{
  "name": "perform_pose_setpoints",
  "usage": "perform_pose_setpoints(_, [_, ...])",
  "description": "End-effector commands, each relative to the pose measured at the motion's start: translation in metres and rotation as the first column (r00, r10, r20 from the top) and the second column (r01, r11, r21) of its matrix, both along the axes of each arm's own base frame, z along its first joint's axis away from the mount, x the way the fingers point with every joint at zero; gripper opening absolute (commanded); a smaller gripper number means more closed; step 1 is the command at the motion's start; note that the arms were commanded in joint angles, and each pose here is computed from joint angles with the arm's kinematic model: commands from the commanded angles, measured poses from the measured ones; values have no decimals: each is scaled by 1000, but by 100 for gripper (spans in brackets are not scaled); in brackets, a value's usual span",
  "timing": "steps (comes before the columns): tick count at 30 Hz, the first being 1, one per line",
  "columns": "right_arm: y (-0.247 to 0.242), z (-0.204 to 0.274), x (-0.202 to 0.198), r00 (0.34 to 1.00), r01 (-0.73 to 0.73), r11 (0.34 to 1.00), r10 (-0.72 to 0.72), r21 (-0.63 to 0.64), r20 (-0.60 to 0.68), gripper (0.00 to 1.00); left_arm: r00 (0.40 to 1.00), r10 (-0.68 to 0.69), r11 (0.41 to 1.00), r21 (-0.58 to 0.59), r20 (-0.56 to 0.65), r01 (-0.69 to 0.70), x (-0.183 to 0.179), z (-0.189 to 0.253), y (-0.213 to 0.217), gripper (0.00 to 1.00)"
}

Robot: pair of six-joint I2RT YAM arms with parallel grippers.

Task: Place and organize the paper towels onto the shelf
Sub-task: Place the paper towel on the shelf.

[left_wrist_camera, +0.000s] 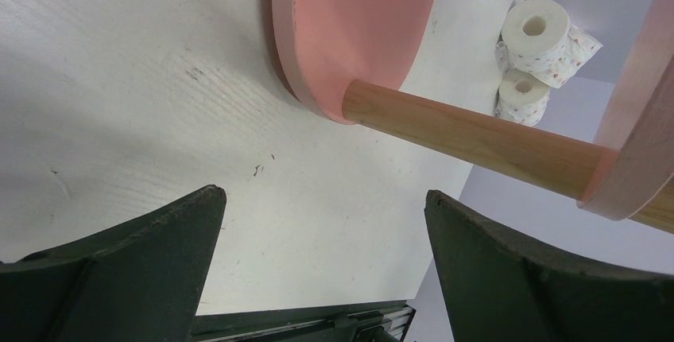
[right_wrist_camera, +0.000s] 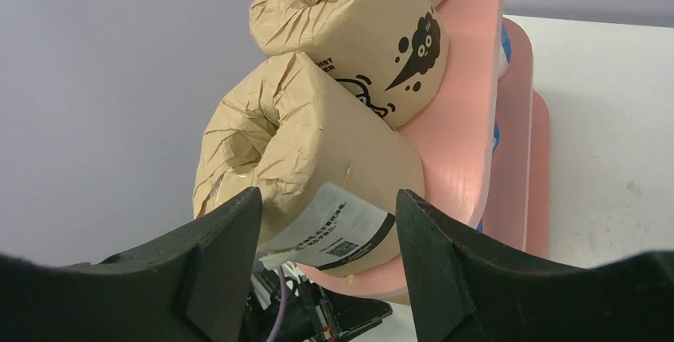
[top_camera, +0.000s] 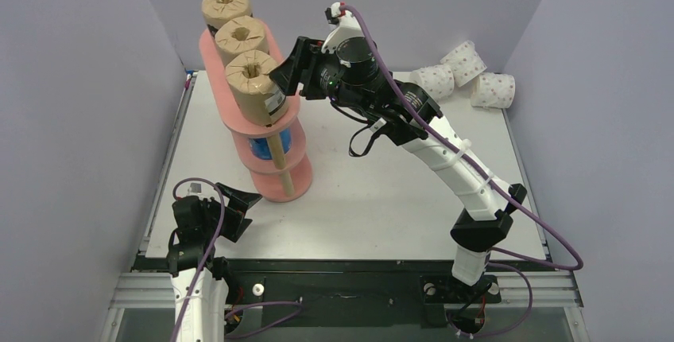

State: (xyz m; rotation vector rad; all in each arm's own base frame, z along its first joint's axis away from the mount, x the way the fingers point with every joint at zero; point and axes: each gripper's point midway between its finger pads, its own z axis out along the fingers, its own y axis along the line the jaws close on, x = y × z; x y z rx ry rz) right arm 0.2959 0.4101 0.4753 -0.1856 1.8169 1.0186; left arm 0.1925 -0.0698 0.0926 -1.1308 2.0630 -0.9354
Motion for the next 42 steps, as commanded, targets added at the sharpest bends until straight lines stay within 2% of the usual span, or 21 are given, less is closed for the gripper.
perform_pose_setpoints(1, [-1, 23, -2, 999, -15, 998, 13, 64, 35, 61, 999, -9, 1000, 19, 39, 9, 3, 9, 1, 97])
perform_pose_setpoints(6, [-6, 31, -10, 999, -24, 996, 20, 87, 50, 66, 999, -11, 1000, 21, 41, 10, 3, 10, 1, 97])
perform_pose_setpoints(12, [-31, 58, -36, 991, -8, 990, -11, 139, 132, 69, 999, -12, 1000, 21, 41, 12, 2, 10, 0, 97])
perform_pose_setpoints(13, [-26, 48, -37, 990, -11, 991, -8, 131, 143, 70, 999, -13, 1000, 20, 41, 12, 2, 10, 0, 97])
perform_pose_setpoints(14, [-38, 59, -44, 985, 5, 987, -33, 159, 171, 72, 999, -13, 1000, 20, 41, 13, 2, 10, 0, 97])
perform_pose_setpoints(15, [-34, 47, -43, 978, 13, 989, -43, 147, 202, 74, 999, -14, 1000, 20, 42, 13, 2, 10, 0, 97])
perform_pose_setpoints(16, [-46, 67, -52, 964, 10, 978, -64, 207, 257, 79, 999, -14, 1000, 20, 40, 13, 2, 10, 0, 97])
perform_pose_setpoints(17, [-44, 47, -52, 960, 23, 988, -64, 152, 274, 80, 999, -14, 1000, 20, 40, 13, 2, 10, 0, 97])
perform_pose_setpoints(18, [-52, 53, -56, 952, 23, 986, -71, 165, 297, 81, 999, -13, 1000, 20, 40, 12, 2, 10, 0, 97])
perform_pose_setpoints(22, [-57, 31, -61, 943, 13, 996, -41, 86, 331, 83, 999, -13, 1000, 21, 38, 13, 1, 9, 0, 97])
perform_pose_setpoints(25, [-51, 17, -63, 937, -7, 999, -5, 34, 350, 83, 999, -13, 1000, 21, 36, 12, 1, 7, 0, 97])
perform_pose_setpoints(30, [-30, -23, -56, 929, 15, 992, 32, -123, 370, 83, 999, -11, 1000, 26, 32, 10, 1, 5, 1, 96])
perform_pose_setpoints(42, [-4, -45, -37, 904, 122, 972, -25, -203, 427, 85, 1000, -12, 1000, 28, 23, 11, 3, 1, 2, 97])
